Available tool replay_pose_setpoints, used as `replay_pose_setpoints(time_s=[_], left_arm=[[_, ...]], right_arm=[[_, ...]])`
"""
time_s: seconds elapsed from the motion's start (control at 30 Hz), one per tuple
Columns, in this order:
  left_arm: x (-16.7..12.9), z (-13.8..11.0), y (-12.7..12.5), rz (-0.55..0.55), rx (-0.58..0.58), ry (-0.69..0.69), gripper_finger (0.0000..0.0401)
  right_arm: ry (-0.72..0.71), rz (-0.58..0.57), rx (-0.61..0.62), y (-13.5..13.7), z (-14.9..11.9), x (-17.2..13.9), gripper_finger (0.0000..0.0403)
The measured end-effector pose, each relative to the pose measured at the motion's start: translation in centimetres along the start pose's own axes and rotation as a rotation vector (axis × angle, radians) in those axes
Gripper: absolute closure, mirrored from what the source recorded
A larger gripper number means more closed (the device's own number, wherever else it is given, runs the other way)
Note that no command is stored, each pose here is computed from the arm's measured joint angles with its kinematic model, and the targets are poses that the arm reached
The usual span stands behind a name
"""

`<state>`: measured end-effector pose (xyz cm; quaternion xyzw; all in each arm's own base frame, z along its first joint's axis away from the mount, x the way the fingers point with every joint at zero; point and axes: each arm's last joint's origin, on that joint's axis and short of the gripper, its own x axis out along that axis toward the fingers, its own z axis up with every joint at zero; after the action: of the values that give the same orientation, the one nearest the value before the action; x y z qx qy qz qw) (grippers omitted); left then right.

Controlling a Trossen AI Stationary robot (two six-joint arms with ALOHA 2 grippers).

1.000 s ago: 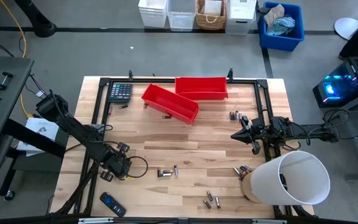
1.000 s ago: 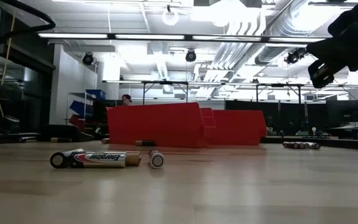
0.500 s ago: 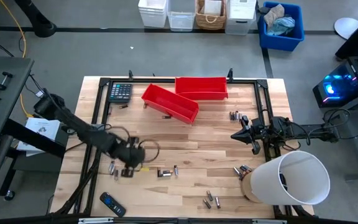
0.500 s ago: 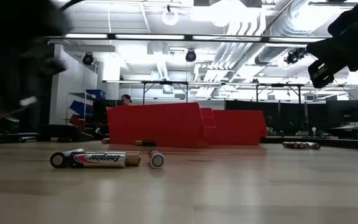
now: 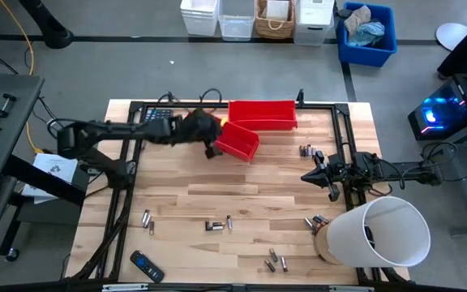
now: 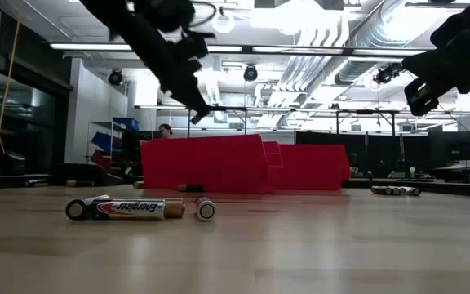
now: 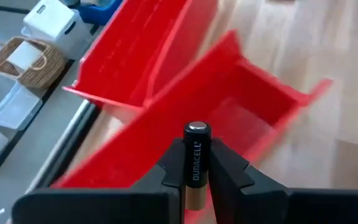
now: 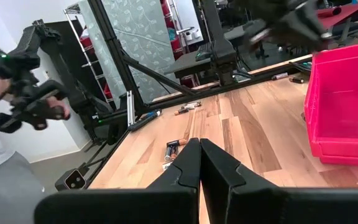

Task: Sort batteries
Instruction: Put the black battery into the bottom red bin

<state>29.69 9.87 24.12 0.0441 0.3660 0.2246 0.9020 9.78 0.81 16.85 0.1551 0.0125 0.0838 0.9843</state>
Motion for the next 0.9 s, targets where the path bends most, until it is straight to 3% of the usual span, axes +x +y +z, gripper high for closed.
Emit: replay_pose_setpoints(time_s=[0.17, 0.3, 0.47, 0.6, 0.7, 0.8, 0.9], left_arm=[[2.7, -0.4, 1.8, -0.048, 0.021, 0.083, 0.0368], [2.9, 0.1, 2.1, -0.069, 0.012, 0.123, 0.0303], [0.7, 2.3, 2.6, -0.086, 0.009, 0.071, 0.0222], [-2.9, 3.3, 2.4, -0.195, -0.028, 0.015, 0.0204], [-5.0, 1.6, 0.9, -0.311, -0.11, 0.023, 0.0206], [-6.8, -1.1, -1.8, -0.39, -0.18, -0.068, 0.0212], [-7.1, -5.7, -4.9, -0.375, -0.206, -0.166, 0.0218]], right_arm=[[0.0, 0.0, 0.0, 0.0, 0.0, 0.0, 0.0402], [0.0, 0.0, 0.0, 0.0, 0.0, 0.0, 0.0402], [0.0, 0.0, 0.0, 0.0, 0.0, 0.0, 0.0402], [0.0, 0.0, 0.0, 0.0, 0.0, 0.0, 0.0402], [-0.001, 0.0, 0.0, 0.0, 0.0, 0.0, 0.0402], [0.0, 0.0, 0.0, 0.0, 0.0, 0.0, 0.0402], [0.0, 0.0, 0.0, 0.0, 0.0, 0.0, 0.0402]])
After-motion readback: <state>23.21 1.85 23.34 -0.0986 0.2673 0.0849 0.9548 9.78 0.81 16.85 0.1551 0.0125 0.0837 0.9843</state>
